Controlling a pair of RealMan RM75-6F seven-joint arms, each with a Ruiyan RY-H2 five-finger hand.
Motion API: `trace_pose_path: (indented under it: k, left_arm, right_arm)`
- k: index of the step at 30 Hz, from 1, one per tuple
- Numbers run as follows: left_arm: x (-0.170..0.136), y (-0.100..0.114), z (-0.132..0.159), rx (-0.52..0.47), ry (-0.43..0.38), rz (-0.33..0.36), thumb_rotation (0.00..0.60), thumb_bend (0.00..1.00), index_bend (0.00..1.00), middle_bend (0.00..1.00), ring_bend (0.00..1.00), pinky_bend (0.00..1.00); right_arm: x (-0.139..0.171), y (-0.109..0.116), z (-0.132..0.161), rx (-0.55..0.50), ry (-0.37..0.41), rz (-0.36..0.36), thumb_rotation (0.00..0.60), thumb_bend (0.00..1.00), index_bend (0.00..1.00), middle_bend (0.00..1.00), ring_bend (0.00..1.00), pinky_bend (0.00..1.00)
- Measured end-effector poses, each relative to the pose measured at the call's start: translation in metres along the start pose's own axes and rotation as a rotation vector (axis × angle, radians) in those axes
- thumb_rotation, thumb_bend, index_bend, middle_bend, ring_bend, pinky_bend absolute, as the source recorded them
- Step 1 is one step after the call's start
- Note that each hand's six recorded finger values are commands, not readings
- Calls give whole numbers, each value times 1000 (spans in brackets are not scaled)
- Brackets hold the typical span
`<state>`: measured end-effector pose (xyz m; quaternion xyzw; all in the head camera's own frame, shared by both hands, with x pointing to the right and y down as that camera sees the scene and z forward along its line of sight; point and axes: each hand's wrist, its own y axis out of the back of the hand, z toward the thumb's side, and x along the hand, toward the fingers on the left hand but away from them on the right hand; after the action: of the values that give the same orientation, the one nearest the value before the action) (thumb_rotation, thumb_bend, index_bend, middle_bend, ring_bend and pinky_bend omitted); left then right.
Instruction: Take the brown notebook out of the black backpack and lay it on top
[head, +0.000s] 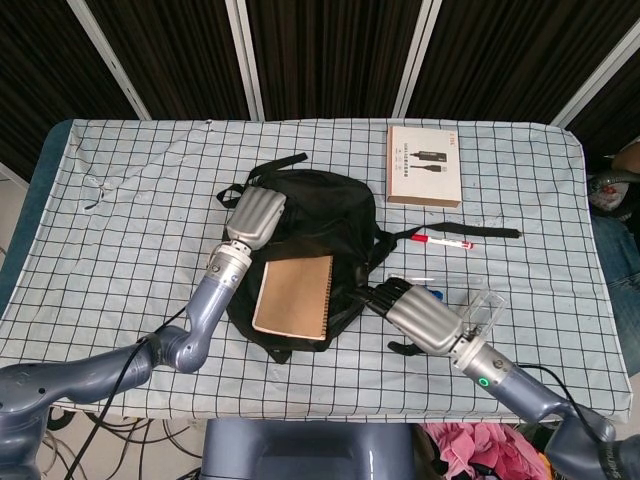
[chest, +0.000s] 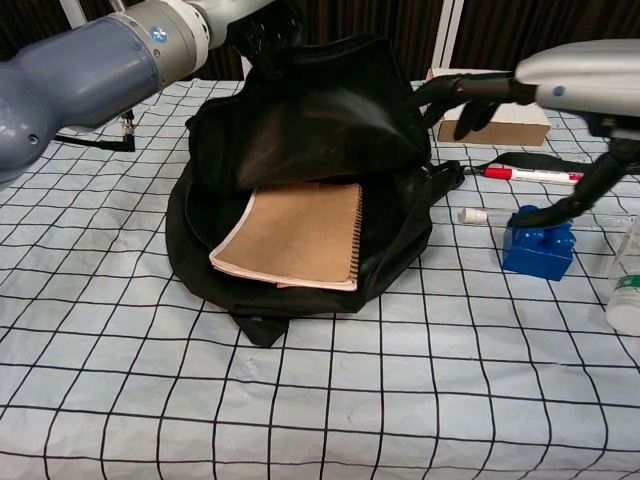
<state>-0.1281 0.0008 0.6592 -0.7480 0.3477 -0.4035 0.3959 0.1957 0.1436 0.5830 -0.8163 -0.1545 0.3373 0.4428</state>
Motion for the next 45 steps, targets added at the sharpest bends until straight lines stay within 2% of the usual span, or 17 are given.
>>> trace_pose_path:
  k: [6,13,16,22,27,34,45]
  left_arm:
    - [4,2,-2,-19,19,2,600,416,678,730,549,479]
    - [6,-1,0,-79,33,-41,600,415,677,729,547,477]
    - [5,-1,3,-108,29,-57,600,410,674,727,544,475]
    - [1,-3,9,-138,19,-87,600,404,672,725,543,473]
    - [-1,-5,15,-135,5,-99,600,402,672,724,542,471]
    - [-2,-2,15,-110,1,-89,600,400,670,722,540,468]
    - [-5,0,15,-98,-3,-84,600,395,669,720,537,465]
  right_arm:
    - [-38,-12,17,52,62,6,600,163,41,137,226,219]
    - [-72,-31,42,93,129,12,600,164,40,143,235,219]
    - [-81,-38,42,131,132,9,600,163,41,145,238,219]
    - [-90,-50,33,236,112,10,600,163,41,152,249,219]
    - [-94,-55,29,250,95,19,600,163,40,152,248,219]
    - [-100,-67,30,294,112,43,600,137,41,152,249,221]
    - [-111,-77,36,349,144,2,600,138,41,151,248,222]
